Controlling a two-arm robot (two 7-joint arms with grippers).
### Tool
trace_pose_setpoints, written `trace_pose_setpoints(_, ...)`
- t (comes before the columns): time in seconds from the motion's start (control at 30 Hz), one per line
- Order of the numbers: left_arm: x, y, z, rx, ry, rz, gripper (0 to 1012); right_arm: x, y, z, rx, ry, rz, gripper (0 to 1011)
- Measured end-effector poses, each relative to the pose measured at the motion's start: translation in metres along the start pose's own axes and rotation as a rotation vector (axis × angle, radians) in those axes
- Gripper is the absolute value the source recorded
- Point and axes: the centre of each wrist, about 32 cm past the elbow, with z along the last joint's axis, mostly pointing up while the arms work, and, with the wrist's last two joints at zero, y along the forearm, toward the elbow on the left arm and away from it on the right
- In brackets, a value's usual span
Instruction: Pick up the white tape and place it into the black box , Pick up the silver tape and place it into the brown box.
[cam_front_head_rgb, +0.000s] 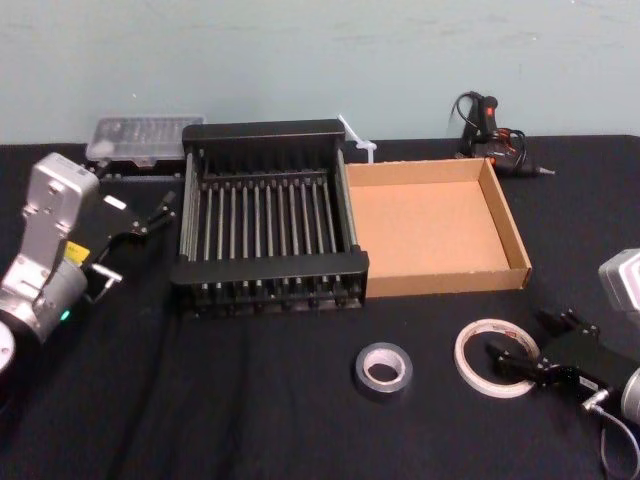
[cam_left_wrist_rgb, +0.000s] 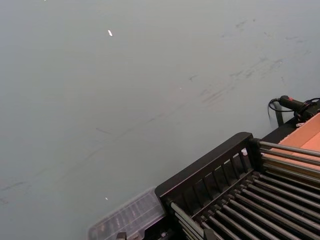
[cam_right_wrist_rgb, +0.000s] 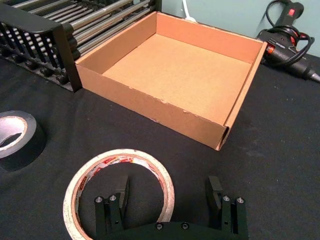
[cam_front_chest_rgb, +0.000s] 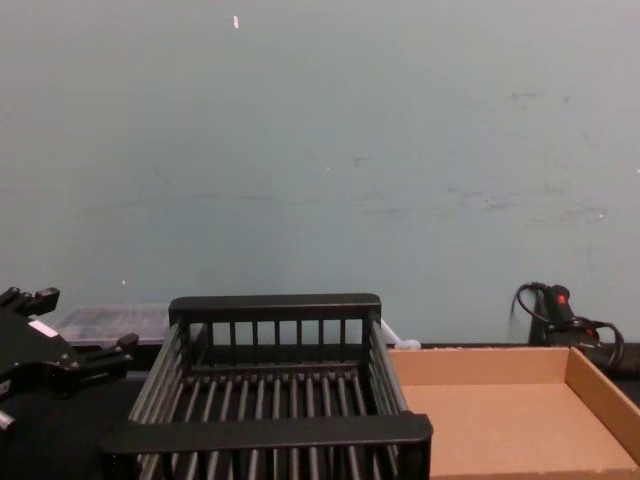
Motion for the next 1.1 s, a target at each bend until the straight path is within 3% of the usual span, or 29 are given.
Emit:
trace_pose_setpoints(0.73, 0.0, 0.0, 0.0, 0.0, 0.0, 0.0, 1001, 0.0002, 0.0001, 0.0001, -0.001, 0.004, 0.001, 994)
trace_pose_setpoints(1.1, 0.0, 0.0, 0.0, 0.0, 0.0, 0.0, 1002, -0.0001, 0.0, 0.0, -0.001, 0.003, 0.001, 704)
